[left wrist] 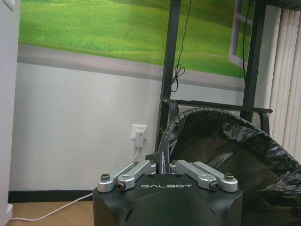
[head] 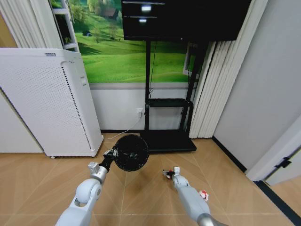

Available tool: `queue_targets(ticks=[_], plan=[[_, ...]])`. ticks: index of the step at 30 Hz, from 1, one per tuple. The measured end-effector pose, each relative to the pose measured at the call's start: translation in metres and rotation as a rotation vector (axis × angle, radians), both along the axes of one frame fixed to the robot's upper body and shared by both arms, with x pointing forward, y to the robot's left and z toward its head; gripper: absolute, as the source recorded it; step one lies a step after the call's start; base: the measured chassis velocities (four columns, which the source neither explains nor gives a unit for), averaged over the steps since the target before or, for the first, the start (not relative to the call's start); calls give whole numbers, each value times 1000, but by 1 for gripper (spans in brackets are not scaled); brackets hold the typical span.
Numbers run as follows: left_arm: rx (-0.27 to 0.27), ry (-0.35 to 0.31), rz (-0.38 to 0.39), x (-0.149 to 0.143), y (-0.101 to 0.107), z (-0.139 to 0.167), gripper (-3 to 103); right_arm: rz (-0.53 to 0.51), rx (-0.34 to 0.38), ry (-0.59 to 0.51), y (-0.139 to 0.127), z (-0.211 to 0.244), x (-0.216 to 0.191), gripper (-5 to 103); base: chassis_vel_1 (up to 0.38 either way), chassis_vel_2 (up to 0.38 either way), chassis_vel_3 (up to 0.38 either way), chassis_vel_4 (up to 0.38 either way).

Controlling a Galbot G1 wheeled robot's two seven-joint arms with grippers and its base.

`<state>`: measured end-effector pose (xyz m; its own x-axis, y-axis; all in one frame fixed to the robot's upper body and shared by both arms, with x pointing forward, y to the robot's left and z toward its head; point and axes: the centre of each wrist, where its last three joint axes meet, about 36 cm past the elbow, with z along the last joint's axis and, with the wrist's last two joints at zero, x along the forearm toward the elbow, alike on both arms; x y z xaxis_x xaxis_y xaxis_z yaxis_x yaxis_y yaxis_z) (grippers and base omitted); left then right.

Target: Pick up the trash bin and place the garbage on the floor into it.

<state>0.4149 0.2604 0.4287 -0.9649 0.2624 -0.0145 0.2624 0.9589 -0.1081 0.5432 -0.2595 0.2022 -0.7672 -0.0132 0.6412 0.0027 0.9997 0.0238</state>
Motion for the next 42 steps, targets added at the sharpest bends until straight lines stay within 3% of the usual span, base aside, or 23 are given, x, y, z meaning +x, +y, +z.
queue_targets(ticks=[16,25,34,42], plan=[[-3,0,-13,2,-5,-2,7,3,6,-19,-10,1,-11,100,-94,95,104,-97],[-6,6,-11,2,-7,-4,7,-17,92,132,-9,36,-50,100,-29,29,21,-32],[-3,5,-8,2,-3,-4,7,-35,72,215,3,24,-70,100,9,-17,-13,9],[1,0,-13,0,0,-2,7,-48,34,199,8,3,-66,100,0,0,0,0]])
